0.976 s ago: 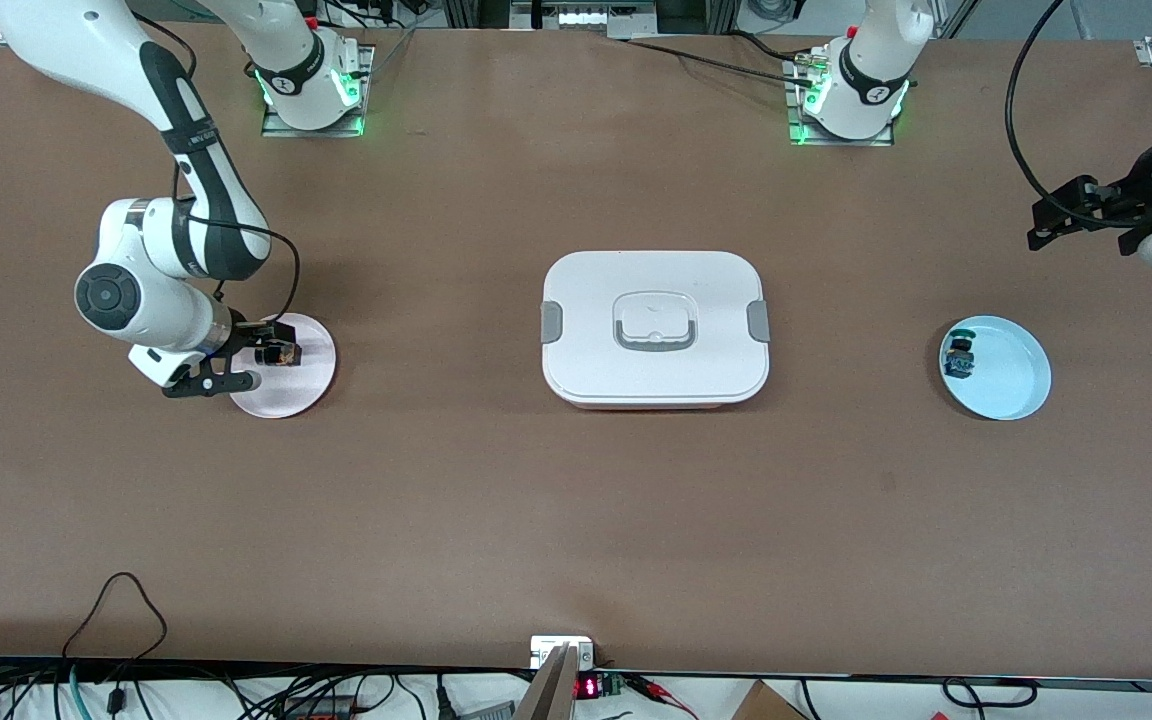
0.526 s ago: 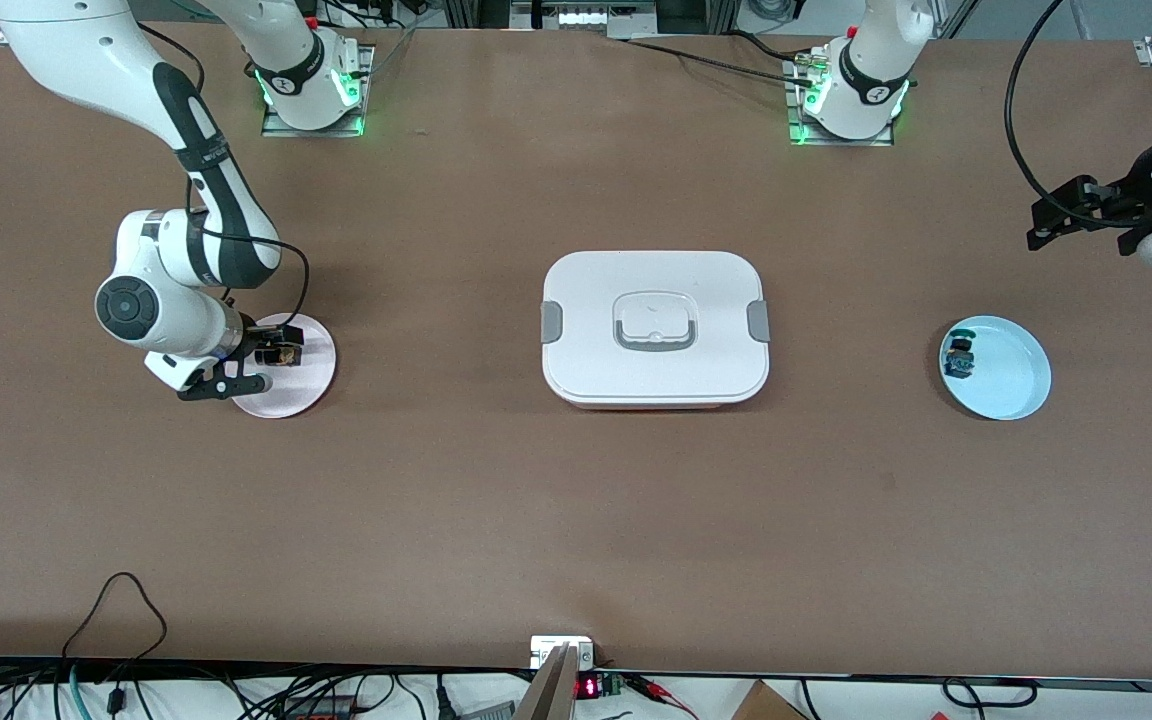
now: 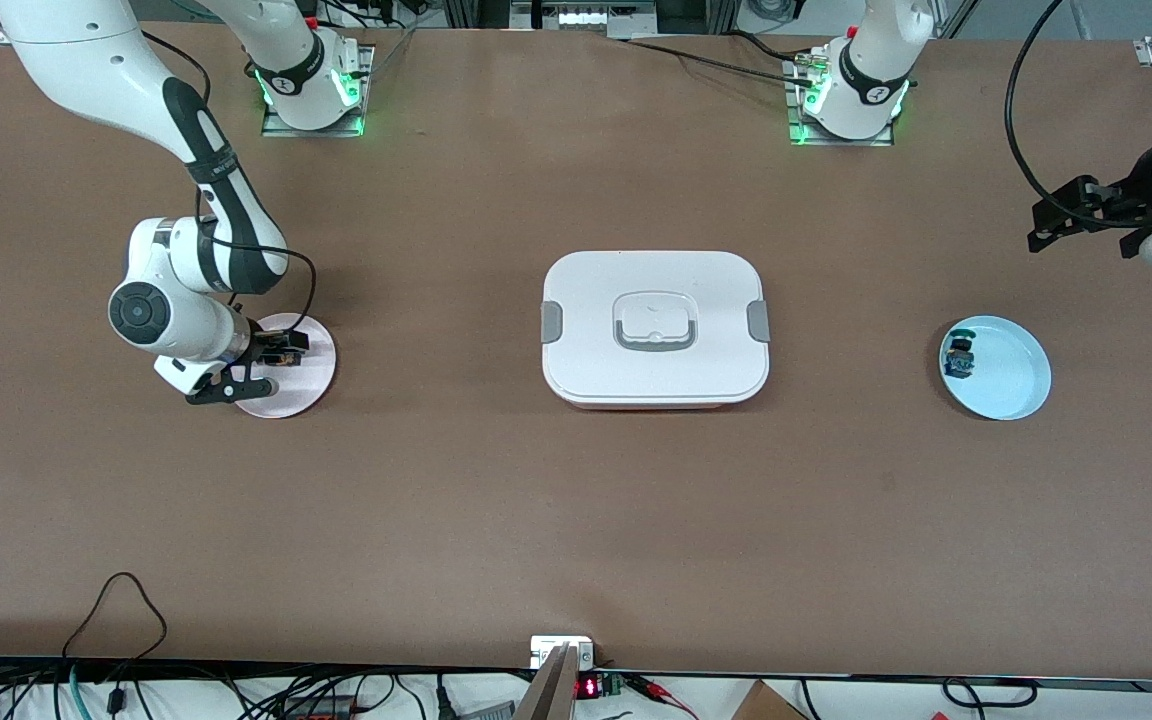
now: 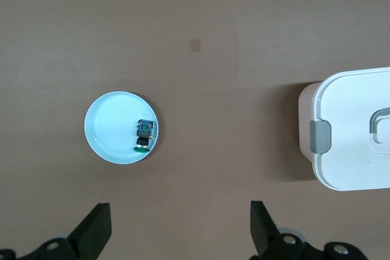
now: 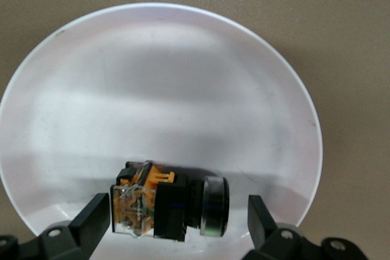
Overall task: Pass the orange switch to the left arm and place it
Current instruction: 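Lower the right gripper and close it on the orange switch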
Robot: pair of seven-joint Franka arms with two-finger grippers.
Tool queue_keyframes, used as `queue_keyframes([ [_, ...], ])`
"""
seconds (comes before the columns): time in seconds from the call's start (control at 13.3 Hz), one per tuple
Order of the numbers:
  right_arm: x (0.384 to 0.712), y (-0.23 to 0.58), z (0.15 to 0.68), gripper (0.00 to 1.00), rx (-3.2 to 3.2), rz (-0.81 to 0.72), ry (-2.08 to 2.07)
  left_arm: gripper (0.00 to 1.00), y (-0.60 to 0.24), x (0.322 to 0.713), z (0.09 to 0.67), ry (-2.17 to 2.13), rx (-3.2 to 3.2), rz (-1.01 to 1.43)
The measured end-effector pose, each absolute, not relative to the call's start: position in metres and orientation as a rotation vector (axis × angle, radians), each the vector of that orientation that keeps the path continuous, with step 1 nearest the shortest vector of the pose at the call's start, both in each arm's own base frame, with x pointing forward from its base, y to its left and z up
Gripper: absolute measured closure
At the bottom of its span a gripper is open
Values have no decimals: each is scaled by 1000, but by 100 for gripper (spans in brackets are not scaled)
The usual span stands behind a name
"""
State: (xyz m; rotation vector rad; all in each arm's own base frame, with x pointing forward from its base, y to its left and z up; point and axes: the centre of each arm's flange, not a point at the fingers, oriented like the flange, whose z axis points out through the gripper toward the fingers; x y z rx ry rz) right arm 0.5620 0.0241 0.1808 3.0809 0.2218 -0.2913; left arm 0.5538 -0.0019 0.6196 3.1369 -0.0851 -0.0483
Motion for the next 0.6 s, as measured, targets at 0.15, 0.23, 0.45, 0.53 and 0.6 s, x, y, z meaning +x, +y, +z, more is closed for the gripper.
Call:
queue_keyframes([
  [0.15, 562, 25, 179, 0, 3080, -292, 226, 0, -2, 554, 619, -85, 3137, -49],
  [0.23, 562, 26, 177, 0, 3080, -294, 227, 0, -2, 554, 620, -85, 3137, -48],
  [0.45, 562, 26, 174, 3, 3080, -289, 228, 0, -2, 554, 620, -85, 3137, -47],
  [0.53, 561, 26, 173, 10, 3079, -290, 228, 0, -2, 554, 620, -85, 3137, -47],
  [0.6, 561, 26, 173, 20, 3079, -291, 228, 0, -2, 554, 620, -85, 3137, -47],
])
